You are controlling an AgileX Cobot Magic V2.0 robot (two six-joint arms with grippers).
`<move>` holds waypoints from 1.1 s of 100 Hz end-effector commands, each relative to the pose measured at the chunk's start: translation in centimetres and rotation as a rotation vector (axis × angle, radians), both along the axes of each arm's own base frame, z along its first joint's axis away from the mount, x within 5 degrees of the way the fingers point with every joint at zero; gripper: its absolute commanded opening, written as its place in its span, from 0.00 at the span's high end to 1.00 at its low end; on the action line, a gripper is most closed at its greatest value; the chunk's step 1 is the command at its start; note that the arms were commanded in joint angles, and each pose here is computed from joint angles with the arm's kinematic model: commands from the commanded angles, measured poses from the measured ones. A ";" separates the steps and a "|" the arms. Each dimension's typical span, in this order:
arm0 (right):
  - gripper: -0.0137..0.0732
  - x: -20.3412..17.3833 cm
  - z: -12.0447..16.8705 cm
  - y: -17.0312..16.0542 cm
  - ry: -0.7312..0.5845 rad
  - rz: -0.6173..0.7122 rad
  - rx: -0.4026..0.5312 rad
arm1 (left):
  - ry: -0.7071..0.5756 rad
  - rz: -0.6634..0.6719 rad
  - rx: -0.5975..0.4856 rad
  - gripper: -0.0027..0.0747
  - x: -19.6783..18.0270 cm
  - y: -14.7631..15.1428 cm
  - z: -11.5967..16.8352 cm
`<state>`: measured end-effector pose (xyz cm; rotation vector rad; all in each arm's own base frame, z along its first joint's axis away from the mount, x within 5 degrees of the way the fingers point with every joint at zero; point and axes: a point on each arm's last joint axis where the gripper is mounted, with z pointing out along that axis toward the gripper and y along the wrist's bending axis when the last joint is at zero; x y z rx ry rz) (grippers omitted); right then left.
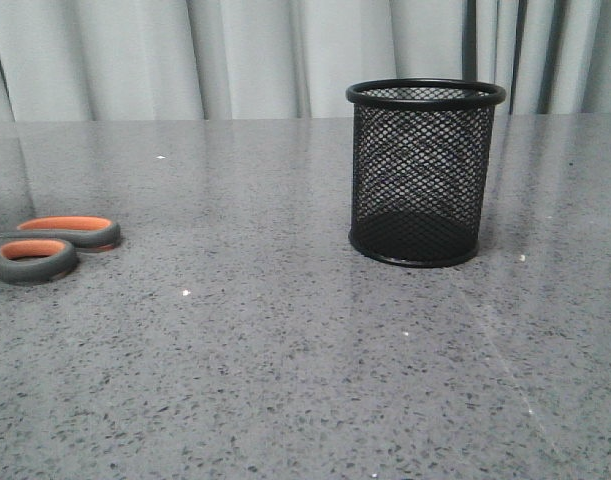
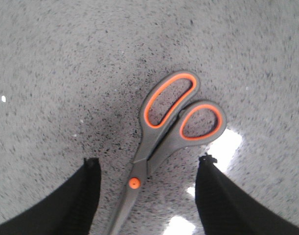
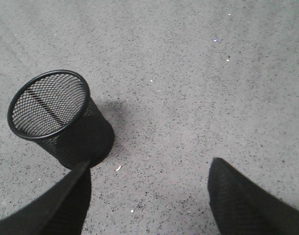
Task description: Put scissors into bucket
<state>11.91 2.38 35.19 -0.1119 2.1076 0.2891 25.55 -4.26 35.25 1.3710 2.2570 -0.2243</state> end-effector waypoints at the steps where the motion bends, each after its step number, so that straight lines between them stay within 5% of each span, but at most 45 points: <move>1: 0.32 0.3 1.5 0.1 -0.089 0.003 -0.003 | -0.062 -0.113 0.015 0.46 -0.5 -0.2 1.4; 52: 0.32 0.3 1.5 0.1 -0.092 0.002 -0.003 | -0.005 -0.340 0.198 0.46 1.5 -1.9 -1.9; 110: 0.32 0.3 1.5 0.2 -0.090 0.014 -0.003 | 0.122 -0.439 0.248 0.46 3.9 -3.2 -6.2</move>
